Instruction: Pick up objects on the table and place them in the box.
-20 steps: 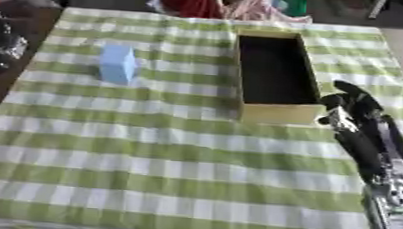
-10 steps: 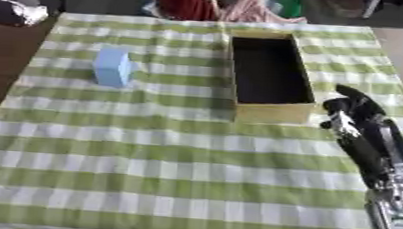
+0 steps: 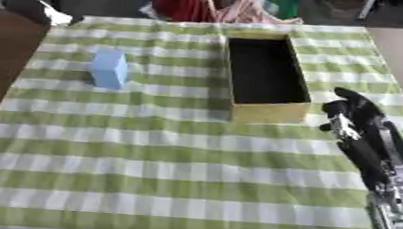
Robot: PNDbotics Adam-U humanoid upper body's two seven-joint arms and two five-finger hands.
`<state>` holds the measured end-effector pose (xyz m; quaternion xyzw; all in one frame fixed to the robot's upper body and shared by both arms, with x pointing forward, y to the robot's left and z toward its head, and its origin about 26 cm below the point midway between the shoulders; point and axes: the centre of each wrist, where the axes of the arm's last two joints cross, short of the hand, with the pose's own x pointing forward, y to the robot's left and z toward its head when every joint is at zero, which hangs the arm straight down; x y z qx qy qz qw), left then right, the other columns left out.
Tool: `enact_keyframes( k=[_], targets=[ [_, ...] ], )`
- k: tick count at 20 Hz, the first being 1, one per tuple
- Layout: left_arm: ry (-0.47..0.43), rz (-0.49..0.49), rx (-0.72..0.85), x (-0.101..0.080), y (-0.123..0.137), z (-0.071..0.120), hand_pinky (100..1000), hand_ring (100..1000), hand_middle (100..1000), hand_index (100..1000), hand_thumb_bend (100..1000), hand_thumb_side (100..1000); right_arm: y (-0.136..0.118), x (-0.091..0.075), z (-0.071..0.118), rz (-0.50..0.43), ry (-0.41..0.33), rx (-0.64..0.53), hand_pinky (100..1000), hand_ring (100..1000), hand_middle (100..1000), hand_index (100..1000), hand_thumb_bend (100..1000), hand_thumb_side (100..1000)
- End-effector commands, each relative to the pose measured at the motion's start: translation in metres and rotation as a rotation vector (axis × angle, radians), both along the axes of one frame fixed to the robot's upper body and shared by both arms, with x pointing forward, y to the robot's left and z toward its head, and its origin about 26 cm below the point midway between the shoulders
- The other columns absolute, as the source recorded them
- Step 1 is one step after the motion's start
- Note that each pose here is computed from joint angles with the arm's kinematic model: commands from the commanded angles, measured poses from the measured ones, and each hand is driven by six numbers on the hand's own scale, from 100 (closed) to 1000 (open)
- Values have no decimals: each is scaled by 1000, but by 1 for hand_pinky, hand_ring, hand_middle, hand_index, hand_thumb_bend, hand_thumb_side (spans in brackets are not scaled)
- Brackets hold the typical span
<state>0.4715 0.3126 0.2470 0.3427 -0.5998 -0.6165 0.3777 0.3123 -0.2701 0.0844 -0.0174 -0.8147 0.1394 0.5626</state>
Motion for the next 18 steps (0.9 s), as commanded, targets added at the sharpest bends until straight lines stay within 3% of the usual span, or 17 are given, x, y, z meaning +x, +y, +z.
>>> enact_keyframes(
  k=[1,7,14,18],
  targets=[
    [16,4,40,9,-2,-1,787,779,783,850,428,328,-2,2,7,11,-22,-19,585,771,633,859,100,490],
    [61,13,82,16,-7,-21,794,778,763,846,449,345,0,2,7,19,-22,-17,585,771,632,859,100,492],
    [134,35,125,20,-9,-33,803,783,774,863,461,424,1,3,7,22,-22,-16,585,769,631,858,100,493],
    [178,54,149,20,-7,-35,805,783,773,864,458,409,0,2,7,21,-22,-16,585,769,631,858,100,493]
  ],
)
